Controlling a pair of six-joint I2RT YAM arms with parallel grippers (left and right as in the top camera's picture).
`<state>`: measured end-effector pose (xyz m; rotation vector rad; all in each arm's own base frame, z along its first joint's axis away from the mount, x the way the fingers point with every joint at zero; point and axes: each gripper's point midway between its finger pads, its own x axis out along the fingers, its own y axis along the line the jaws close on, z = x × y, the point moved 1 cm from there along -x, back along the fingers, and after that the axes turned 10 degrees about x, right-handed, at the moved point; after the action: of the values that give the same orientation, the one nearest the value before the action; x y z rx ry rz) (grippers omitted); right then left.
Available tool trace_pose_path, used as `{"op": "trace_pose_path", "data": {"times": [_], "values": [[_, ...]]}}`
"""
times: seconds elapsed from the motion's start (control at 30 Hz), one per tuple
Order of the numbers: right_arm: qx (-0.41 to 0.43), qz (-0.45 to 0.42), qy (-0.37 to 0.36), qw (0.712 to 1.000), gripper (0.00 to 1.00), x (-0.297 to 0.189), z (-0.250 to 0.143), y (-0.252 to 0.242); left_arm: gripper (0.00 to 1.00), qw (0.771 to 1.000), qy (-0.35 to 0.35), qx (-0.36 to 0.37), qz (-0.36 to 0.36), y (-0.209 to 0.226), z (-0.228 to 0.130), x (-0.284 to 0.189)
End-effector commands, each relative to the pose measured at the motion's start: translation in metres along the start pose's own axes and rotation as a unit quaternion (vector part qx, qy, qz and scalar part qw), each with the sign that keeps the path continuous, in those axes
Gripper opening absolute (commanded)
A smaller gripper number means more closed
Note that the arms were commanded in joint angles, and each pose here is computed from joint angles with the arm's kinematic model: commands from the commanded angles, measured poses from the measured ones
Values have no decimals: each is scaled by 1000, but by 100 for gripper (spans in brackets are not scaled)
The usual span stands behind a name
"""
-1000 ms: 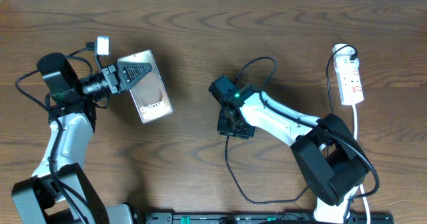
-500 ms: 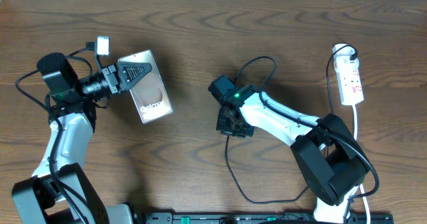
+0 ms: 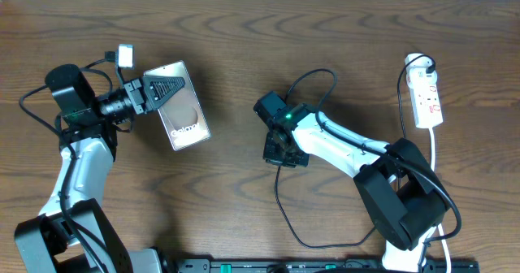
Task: Plug charger to phone and switch on socket
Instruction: 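Close the right gripper on the cable connector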
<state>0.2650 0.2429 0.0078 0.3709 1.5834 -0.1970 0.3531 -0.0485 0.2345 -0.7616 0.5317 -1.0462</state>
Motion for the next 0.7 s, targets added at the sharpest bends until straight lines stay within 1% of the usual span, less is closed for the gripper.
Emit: {"op": "trace_pose_path", "data": {"times": [0.0,0.23,0.47,0.67], "values": [[4,-20,19,1000,9,15,-6,-8,7,1000,8,5,-16,-5,-3,-1],[8,-26,22,999,7,15,-8,-10,8,1000,8,5,-16,-5,-3,-1],[3,-34,27,999,1,15,-15,-12,8,1000,8,3,-16,-5,-3,-1],[-3,-37,30,999,1,16,-20,-12,8,1000,9,-3,-15,-5,-4,-1]]}}
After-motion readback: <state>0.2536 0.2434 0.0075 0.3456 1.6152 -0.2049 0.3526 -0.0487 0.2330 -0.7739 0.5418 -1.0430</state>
